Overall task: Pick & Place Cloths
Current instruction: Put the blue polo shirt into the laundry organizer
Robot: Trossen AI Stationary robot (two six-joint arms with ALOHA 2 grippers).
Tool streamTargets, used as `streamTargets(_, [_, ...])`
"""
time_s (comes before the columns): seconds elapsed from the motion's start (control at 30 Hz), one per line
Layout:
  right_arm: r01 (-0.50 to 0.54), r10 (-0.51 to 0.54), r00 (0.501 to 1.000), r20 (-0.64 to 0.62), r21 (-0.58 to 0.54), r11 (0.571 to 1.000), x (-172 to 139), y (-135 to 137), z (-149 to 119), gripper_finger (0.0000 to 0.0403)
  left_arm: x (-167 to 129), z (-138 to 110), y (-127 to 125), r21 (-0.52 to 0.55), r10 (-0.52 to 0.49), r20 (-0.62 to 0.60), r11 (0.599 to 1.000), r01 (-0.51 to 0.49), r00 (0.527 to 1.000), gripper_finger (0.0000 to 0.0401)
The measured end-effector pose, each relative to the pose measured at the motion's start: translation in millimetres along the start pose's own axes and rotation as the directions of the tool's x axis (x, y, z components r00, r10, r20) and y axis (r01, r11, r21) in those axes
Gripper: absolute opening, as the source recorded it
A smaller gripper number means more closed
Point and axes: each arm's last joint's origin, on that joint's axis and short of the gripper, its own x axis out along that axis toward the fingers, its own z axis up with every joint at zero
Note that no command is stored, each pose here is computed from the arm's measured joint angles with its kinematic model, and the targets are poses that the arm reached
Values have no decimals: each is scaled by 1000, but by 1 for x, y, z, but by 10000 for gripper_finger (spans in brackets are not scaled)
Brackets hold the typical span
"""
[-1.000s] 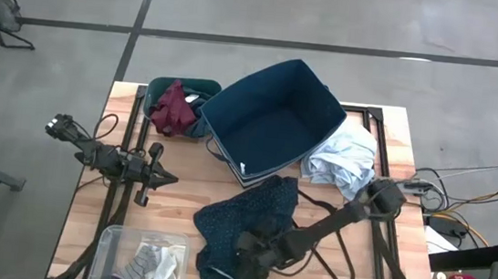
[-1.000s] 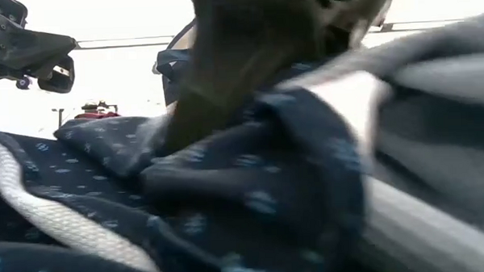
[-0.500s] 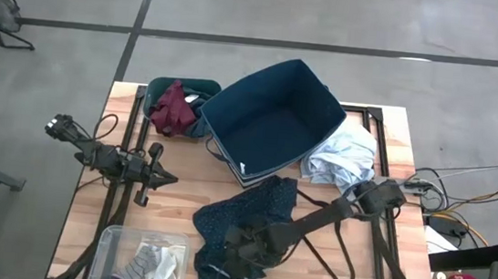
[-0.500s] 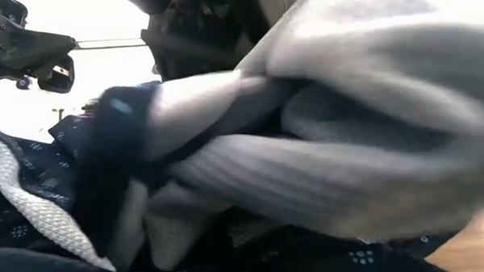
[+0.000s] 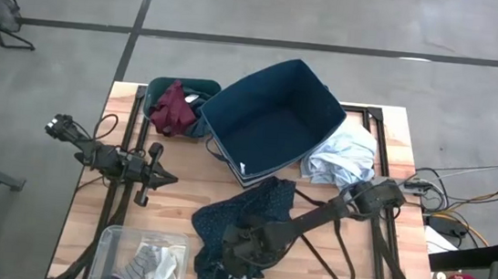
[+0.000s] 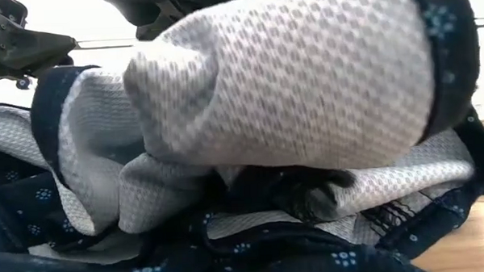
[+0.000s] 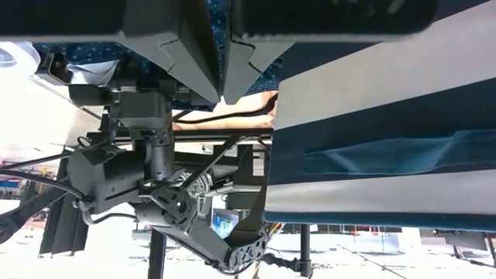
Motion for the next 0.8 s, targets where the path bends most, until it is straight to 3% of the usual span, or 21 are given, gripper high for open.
streamTargets(0.17, [84,-83,996,19,-72,994,-29,10,13,38,0,0,0,0,0,1,1000,0,1000,26])
streamTargets(0.4, [226,-208,967,149,-109,968,-94,19,43,38,0,0,0,0,0,0,1000,0,1000,26])
streamTargets(0.8, [304,-255,923,289,-138,943,-170,11,63,38,0,0,0,0,0,0,1000,0,1000,26])
